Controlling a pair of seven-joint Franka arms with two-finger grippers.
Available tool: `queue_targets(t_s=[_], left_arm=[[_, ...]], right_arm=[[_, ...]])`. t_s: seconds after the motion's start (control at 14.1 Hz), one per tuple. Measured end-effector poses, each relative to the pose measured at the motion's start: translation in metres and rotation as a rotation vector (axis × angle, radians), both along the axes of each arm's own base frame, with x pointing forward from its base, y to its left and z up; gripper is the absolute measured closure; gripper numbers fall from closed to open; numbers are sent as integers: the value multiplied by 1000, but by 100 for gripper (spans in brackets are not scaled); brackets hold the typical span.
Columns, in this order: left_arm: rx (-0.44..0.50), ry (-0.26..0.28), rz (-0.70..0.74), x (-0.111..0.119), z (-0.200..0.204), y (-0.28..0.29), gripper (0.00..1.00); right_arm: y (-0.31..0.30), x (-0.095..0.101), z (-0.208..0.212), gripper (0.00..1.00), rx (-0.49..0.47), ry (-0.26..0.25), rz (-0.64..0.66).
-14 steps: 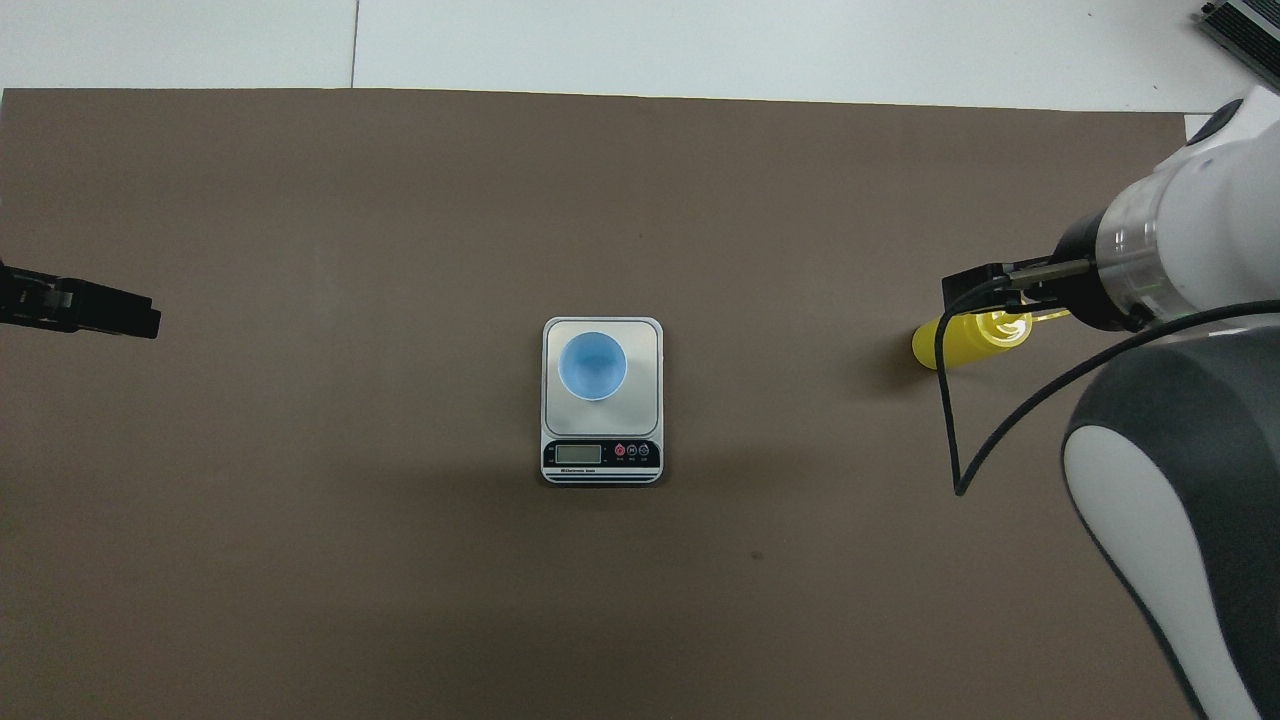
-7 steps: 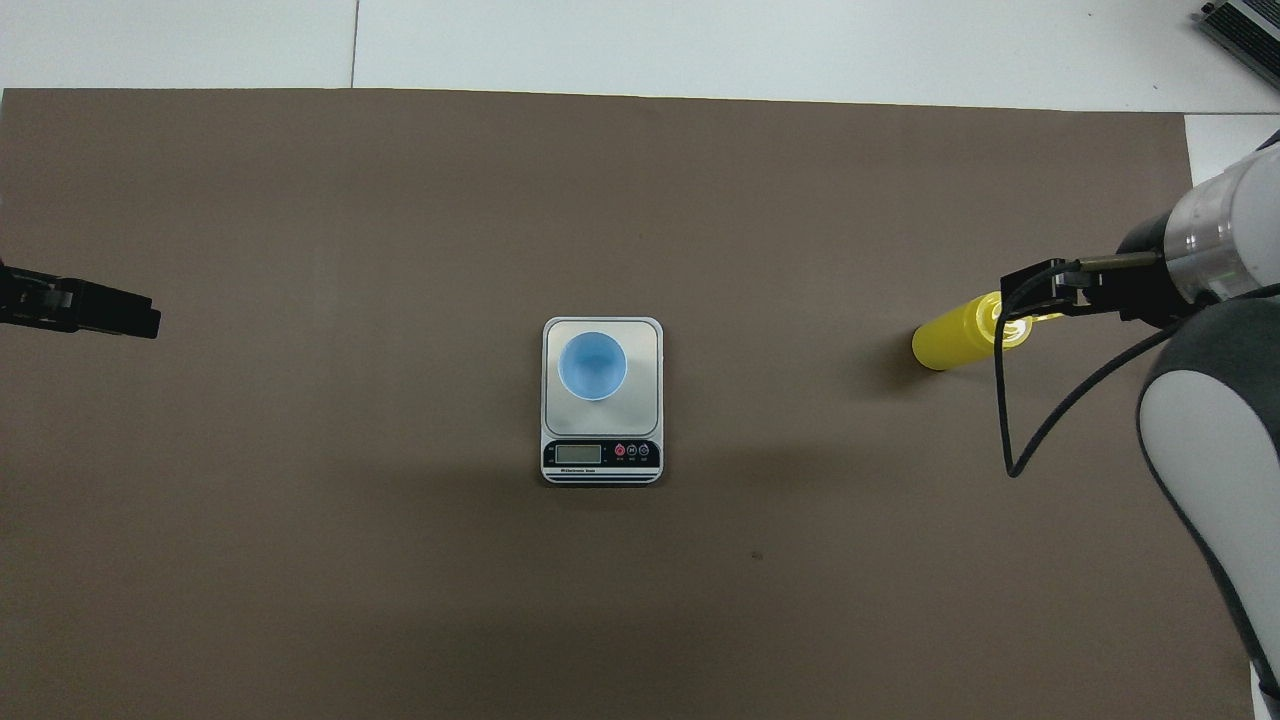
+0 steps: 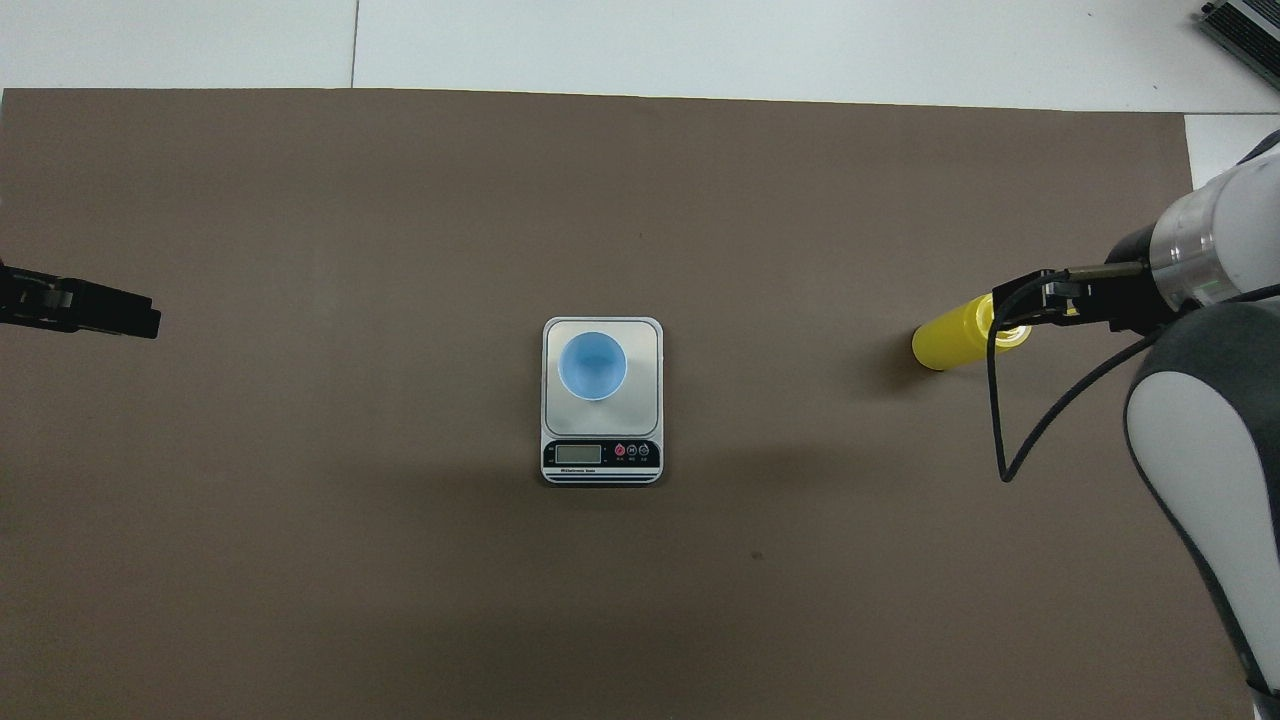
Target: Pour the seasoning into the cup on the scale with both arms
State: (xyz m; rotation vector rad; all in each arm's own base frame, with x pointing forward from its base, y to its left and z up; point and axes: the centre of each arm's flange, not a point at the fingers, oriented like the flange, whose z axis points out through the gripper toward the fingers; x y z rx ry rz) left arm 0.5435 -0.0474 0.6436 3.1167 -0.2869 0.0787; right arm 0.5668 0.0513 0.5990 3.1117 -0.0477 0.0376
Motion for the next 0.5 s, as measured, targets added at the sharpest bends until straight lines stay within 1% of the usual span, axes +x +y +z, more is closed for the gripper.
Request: queue_targets(t_s=[0.21, 0.5], left_arm=[[0, 0, 0, 0, 0, 0, 0], [0, 0, 0, 0, 0, 0, 0]], right_arm=[[-3, 0, 0, 0, 34, 3, -14], [-3, 0, -1, 0, 42, 3, -15]])
